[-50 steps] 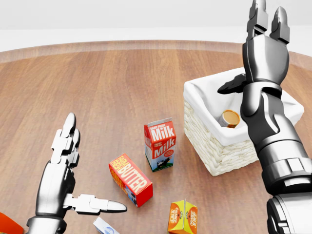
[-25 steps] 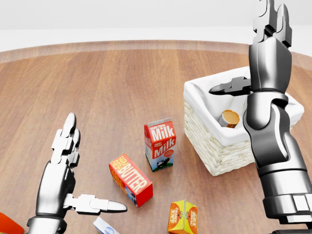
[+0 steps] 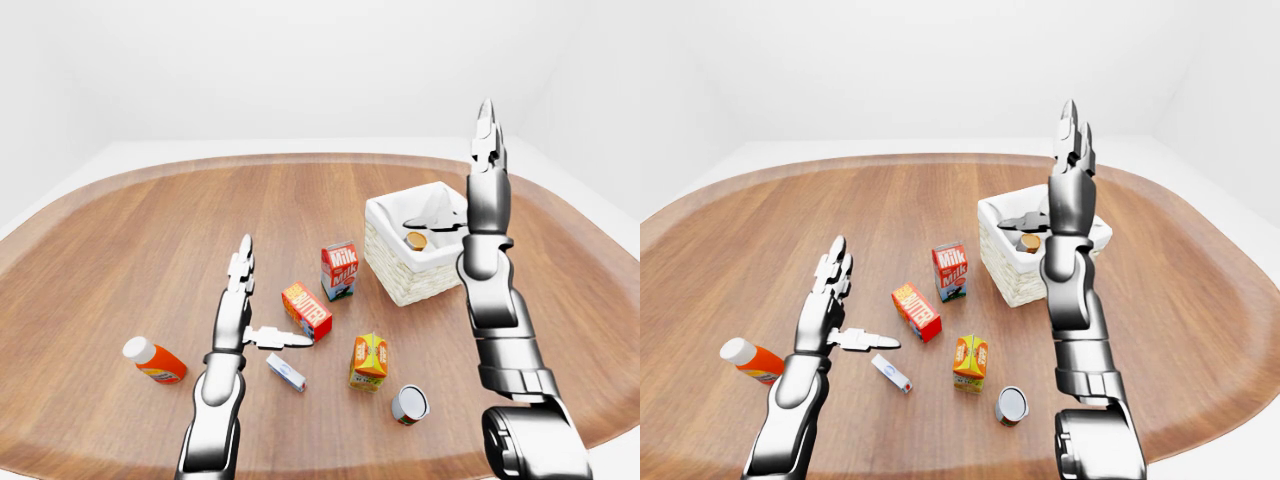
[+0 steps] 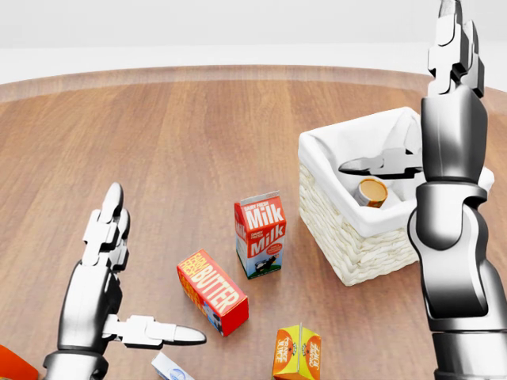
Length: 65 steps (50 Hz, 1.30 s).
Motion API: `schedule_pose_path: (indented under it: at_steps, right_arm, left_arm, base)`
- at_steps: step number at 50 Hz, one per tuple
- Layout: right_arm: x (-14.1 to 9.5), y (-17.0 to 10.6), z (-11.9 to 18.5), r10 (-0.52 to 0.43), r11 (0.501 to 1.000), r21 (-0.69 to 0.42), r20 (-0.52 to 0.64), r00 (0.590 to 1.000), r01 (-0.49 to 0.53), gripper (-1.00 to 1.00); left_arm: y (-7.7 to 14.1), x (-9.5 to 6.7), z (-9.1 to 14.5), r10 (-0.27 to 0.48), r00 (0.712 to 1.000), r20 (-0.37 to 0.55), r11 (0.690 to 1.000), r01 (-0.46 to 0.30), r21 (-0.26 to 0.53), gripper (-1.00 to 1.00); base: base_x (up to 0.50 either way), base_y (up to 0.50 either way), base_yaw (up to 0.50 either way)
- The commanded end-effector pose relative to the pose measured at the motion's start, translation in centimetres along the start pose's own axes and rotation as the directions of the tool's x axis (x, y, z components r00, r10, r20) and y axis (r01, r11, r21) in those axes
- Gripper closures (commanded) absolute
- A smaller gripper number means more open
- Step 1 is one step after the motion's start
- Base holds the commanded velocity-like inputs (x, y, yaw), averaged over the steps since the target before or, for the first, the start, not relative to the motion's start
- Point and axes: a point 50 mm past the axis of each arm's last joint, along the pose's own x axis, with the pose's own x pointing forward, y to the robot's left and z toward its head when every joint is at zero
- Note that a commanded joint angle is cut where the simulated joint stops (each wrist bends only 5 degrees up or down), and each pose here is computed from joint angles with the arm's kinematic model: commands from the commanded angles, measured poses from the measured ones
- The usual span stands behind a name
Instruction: Pick up the alphabet soup and the tomato sauce, and put them in the basket.
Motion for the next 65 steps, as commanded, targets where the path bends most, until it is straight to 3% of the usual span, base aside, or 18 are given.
schedule_pose_path:
  at_steps: [1, 19, 41, 65]
  right_arm:
    - [-1.5, -0.8, 0.4, -0.003, 0.999, 0.047, 0.014, 1.000, 0.002, -1.00]
    - [-4.0, -1.2, -0.1, 0.004, 0.997, 0.083, -0.017, 1.000, -0.003, -1.00]
    - [-6.3, -3.2, 2.6, 0.008, 0.977, 0.214, 0.067, 0.998, -0.022, -1.00]
    - [-10.3, -3.4, 2.3, 0.067, 0.963, 0.262, -0.004, 0.998, -0.064, -1.00]
  left_arm:
    - [0.1, -0.1, -0.1, 0.006, 1.000, -0.005, 1.000, -0.006, -0.008, -1.00]
    - [0.1, -0.1, 0.0, 0.005, 1.000, 0.001, 1.000, -0.005, -0.008, -1.00]
    - [0.2, 0.0, 0.1, 0.009, 1.000, 0.003, 1.000, -0.009, -0.008, -1.00]
    - [0.1, -0.1, 0.0, 0.006, 1.000, -0.002, 1.000, -0.006, -0.008, -1.00]
  base:
    - [0.00, 0.00, 0.00]
    - [0.00, 0.00, 0.00]
    - [0.00, 0.00, 0.00]
    - [0.00, 0.00, 0.00]
